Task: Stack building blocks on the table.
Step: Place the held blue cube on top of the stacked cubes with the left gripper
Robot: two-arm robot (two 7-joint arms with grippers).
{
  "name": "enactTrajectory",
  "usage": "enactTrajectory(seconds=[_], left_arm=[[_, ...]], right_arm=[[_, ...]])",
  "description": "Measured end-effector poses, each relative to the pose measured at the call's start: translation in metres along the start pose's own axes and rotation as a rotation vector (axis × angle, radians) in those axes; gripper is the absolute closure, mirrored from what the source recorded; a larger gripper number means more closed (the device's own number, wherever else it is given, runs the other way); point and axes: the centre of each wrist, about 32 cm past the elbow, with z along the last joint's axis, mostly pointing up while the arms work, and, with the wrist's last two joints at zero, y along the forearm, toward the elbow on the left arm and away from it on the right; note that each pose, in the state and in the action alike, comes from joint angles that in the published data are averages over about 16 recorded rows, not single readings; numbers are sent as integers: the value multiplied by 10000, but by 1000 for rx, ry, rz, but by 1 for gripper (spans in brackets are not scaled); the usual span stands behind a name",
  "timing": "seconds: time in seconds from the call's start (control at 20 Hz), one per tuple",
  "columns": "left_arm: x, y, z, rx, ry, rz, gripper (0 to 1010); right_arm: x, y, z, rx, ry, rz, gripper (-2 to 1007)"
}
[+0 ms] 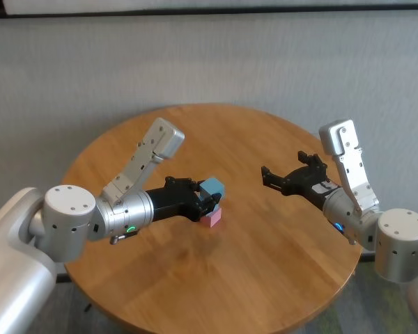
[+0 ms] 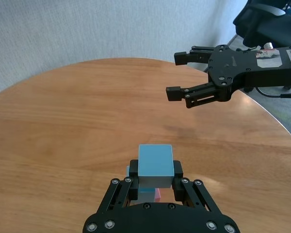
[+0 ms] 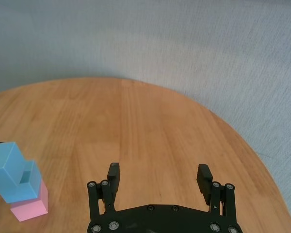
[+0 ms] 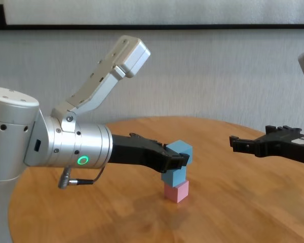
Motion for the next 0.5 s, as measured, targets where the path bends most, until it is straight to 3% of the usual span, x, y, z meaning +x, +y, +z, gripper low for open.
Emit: enactTrajectory(seconds=[0.5], left_arm=[[3,-19,-18,2,4,5,605]], right_arm=[[0,0,0,0,0,0,0]])
